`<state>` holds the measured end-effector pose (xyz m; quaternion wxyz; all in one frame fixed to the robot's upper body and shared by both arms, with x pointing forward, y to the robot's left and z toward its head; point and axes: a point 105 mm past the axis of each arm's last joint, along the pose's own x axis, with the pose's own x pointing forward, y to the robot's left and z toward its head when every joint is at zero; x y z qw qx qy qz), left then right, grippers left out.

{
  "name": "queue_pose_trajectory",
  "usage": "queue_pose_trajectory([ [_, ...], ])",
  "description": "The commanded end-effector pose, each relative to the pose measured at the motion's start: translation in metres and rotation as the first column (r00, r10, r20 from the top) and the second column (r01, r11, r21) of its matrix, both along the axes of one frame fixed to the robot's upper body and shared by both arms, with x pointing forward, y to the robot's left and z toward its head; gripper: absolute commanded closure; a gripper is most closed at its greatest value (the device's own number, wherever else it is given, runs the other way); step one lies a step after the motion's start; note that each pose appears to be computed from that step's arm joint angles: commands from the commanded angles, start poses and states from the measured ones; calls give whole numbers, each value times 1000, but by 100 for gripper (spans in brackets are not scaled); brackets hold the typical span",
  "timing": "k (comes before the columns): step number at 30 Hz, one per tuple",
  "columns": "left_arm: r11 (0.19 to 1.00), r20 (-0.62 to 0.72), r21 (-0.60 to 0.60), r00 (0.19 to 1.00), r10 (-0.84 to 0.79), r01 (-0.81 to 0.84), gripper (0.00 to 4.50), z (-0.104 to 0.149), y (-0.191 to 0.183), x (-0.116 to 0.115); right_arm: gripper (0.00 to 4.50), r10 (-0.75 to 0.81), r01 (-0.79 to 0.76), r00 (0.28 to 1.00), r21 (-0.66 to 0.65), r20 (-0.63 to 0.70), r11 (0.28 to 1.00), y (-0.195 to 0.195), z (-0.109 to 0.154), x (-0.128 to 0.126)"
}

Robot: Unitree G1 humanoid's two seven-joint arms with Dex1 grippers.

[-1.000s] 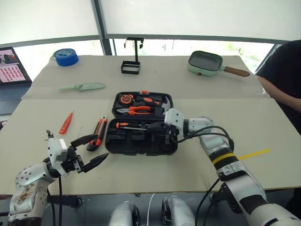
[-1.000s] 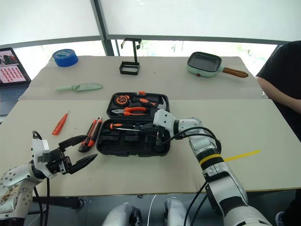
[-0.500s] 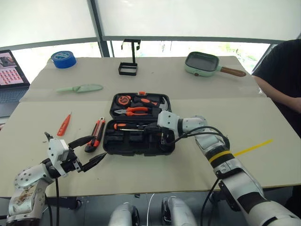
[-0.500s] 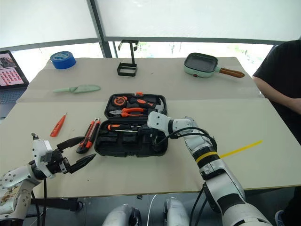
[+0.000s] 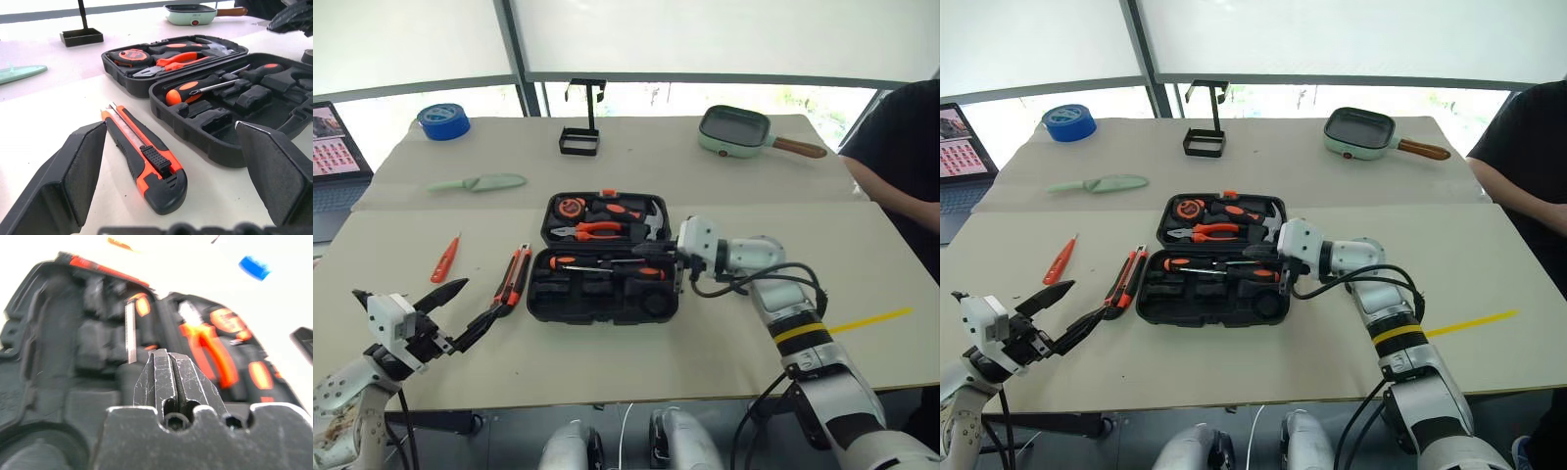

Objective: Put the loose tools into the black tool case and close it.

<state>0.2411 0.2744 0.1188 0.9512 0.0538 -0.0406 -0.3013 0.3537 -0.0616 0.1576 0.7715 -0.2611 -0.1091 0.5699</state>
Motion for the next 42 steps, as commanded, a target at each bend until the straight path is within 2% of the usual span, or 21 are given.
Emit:
queue_pose_trajectory([
  [1,994,49,15,993,-106,106,0,11,-20,3,448,9,-7,996,20,-92,1000,16,-6,1],
  [7,984,48,21,982,-180,179,0,16,-36,10,448,-25,5,985,-115,-172,993,30,-34,10],
  [17,981,43,11,980,-195,195,0,16,-44,11,448,19,-31,991,-88,-132,996,57,-6,8],
  [21,981,40,9,980,-195,195,0,15,-46,11,448,5,-31,987,-152,-164,988,62,-13,7],
  [25,981,40,8,980,-194,194,0,15,-46,11,448,-62,7,978,-272,-197,962,56,-35,11],
  [30,982,33,8,982,-188,188,0,13,-46,10,448,-123,41,972,-369,-201,929,47,-49,15],
  [42,984,31,10,983,-179,179,0,11,-43,11,448,-247,126,936,-419,-249,899,9,-56,17],
])
